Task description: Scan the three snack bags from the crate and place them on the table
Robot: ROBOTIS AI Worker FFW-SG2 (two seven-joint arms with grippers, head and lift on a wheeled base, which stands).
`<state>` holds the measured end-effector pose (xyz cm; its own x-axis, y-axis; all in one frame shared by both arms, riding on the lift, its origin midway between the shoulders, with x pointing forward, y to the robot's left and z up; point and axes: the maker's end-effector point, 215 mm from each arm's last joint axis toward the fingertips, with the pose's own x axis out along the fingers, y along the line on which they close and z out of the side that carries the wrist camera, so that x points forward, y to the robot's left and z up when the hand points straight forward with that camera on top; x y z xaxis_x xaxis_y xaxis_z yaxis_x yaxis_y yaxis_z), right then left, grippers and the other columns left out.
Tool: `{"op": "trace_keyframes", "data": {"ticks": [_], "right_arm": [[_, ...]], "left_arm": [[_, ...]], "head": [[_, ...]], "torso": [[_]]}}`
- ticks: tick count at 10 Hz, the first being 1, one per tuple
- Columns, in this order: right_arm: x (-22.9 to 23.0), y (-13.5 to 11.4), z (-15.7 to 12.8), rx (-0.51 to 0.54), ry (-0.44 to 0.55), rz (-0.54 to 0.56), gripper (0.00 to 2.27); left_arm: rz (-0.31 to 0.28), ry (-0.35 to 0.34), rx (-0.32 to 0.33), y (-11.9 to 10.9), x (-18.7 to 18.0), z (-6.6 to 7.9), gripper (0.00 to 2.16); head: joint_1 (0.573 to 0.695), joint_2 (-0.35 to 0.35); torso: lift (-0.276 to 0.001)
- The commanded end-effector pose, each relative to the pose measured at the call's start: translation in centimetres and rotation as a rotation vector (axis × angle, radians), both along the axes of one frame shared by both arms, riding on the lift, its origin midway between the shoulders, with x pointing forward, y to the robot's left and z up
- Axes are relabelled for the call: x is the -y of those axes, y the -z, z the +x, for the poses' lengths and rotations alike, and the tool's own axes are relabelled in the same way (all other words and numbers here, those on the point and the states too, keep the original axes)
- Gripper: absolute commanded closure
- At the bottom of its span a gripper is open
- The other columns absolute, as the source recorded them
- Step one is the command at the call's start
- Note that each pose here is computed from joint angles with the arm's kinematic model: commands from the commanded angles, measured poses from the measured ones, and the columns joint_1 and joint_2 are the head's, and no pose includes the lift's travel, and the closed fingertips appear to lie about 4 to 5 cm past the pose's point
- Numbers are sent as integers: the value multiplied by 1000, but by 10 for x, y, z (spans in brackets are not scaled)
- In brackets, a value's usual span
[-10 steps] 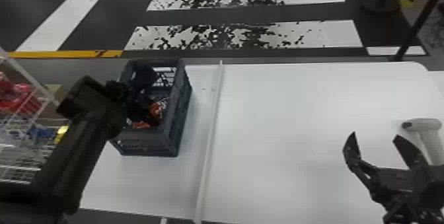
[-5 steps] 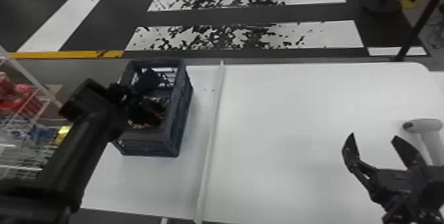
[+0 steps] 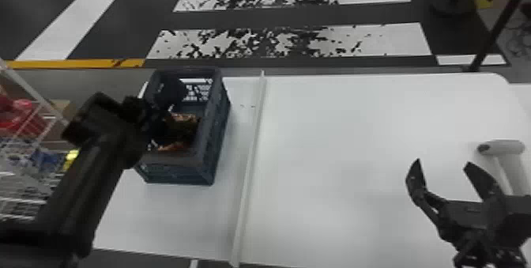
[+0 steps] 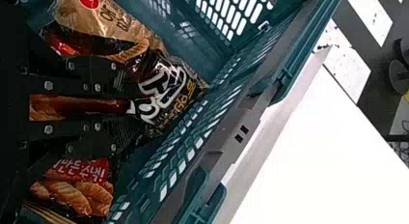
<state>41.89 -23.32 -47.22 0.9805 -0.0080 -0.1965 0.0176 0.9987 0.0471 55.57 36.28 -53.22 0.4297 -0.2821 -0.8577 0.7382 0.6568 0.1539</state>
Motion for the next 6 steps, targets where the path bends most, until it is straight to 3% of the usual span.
{"op": "trace_keyframes", "data": {"ticks": [1,6], "right_arm": [[0,1,0,-4,0,1,80],[0,1,-1,-8,3,11,83]], "left_arm": [[-22,-10,29,-15,-5,4,2132],[-145,-50,122,-69,-27,5,2132]], "head": [[695,147],[695,164]], "torso": [[-62],[-62]]}}
